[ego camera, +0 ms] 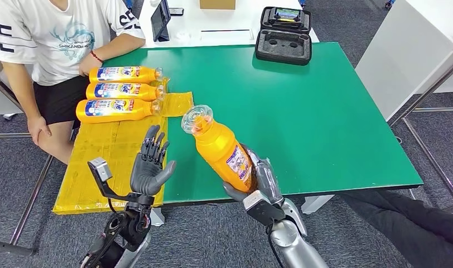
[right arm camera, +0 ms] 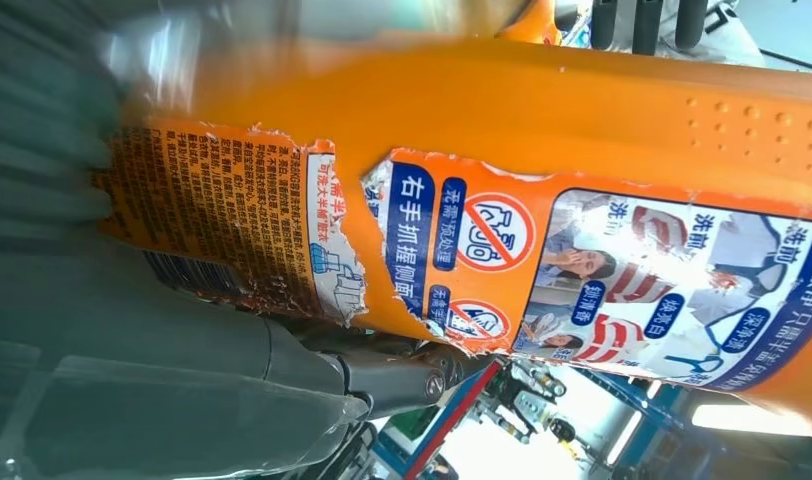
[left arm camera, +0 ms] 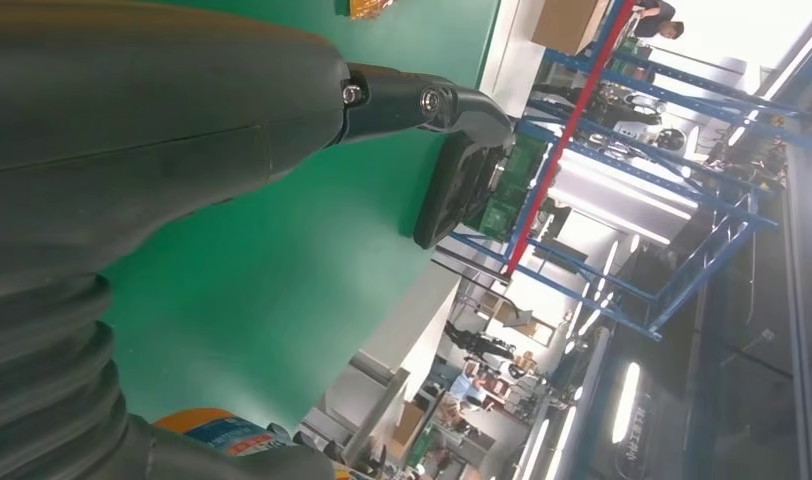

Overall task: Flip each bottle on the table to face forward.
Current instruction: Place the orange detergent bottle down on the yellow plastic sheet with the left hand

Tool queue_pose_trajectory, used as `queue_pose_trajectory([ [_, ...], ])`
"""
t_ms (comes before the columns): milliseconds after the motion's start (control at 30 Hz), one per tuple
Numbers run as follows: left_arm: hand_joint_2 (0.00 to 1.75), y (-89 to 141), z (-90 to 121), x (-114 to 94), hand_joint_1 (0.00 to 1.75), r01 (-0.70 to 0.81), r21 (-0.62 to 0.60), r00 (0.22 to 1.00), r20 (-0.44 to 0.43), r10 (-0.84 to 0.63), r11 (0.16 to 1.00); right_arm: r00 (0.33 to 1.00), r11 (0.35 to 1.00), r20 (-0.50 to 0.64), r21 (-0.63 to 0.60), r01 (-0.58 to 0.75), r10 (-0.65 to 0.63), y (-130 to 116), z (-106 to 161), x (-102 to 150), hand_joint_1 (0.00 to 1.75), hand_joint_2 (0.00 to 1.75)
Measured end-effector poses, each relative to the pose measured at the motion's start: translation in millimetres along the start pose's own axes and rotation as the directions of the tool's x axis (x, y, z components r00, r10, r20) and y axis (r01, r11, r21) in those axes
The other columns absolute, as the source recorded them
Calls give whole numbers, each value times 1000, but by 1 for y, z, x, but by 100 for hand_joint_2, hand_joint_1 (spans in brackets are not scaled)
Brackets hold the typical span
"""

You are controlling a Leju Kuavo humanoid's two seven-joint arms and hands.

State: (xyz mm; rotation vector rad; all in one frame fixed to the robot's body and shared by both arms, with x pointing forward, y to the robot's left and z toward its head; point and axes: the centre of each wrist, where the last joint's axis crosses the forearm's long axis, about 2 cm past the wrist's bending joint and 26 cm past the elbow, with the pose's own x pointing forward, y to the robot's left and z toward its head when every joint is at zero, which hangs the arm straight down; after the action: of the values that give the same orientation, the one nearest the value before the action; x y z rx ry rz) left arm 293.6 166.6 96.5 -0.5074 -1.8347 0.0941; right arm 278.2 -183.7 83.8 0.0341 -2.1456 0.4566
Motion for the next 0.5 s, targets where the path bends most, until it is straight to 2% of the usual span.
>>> queue_pose_trajectory([
  [267,175,-6,3,-3,0,-22,-59,999,-31,20,998,1000,999,-5,31,12,-12,5,2,1,175,175],
  [500,175,-15,4,-1,0,-38,-87,999,-24,37,996,1000,1000,-18,19,25,-24,7,3,0,175,175],
])
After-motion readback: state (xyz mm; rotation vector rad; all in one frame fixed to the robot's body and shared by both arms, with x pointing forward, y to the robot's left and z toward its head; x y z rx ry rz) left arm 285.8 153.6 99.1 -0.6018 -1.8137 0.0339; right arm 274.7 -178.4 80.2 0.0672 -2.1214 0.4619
